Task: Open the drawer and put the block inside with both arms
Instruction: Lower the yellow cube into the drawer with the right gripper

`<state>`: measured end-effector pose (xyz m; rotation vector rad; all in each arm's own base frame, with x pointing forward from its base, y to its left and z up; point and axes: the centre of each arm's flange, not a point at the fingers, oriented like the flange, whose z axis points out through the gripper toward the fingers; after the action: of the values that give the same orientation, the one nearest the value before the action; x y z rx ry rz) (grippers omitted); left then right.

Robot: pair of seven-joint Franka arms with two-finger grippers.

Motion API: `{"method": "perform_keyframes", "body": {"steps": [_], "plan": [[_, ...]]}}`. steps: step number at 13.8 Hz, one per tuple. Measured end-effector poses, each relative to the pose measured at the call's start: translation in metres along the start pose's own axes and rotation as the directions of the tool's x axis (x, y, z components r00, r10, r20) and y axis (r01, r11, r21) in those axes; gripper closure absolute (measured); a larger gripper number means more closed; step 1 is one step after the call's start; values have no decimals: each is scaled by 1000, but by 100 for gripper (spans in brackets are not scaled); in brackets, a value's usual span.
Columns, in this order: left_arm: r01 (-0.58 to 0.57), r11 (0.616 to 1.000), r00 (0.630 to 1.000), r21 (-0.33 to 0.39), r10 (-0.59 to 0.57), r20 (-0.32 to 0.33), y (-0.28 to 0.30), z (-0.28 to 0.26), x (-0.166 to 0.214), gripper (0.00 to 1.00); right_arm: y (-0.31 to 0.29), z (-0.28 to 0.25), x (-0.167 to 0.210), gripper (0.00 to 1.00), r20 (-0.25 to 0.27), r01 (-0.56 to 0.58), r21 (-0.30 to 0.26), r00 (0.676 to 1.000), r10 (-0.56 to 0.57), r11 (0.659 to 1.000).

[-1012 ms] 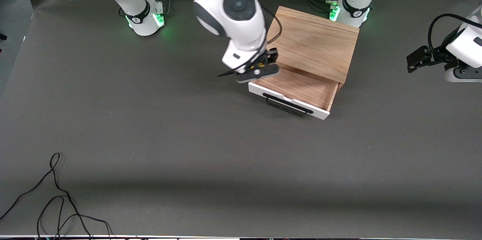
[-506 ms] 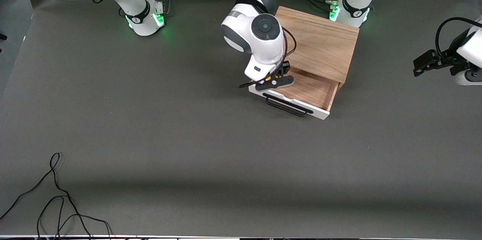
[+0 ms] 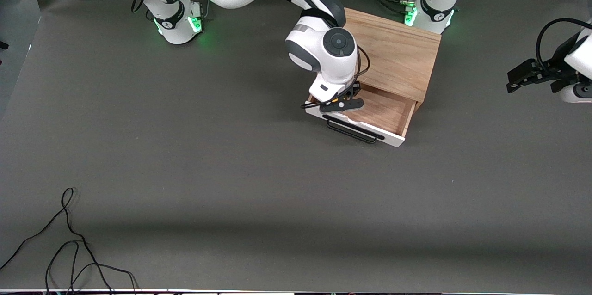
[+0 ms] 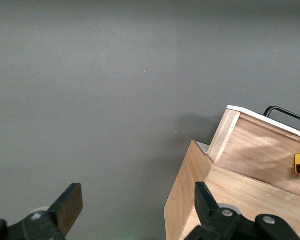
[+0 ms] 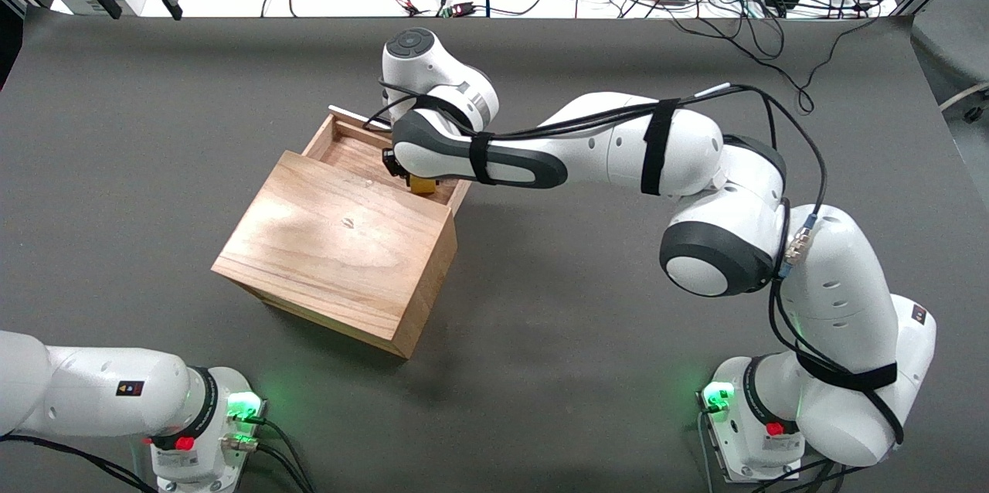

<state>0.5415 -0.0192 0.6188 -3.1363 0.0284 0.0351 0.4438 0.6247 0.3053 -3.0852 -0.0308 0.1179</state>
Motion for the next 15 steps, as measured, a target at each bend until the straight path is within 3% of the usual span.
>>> {"method": "perform_keyframes", "body": {"steps": [3,7,15], "plan": [[-2,1000,1000,0,2,6,1,0,-1,0,4,0,6,45,-2,-135,-1,991,135,991],[-2,1000,999,1,2,39,1,2,-5,0,5,6,7,45,9,-295,-8,956,295,956],[-11,1000,999,1,11,46,6,3,-6,0,8,3,9,45,40,-456,-26,889,456,890]]}}
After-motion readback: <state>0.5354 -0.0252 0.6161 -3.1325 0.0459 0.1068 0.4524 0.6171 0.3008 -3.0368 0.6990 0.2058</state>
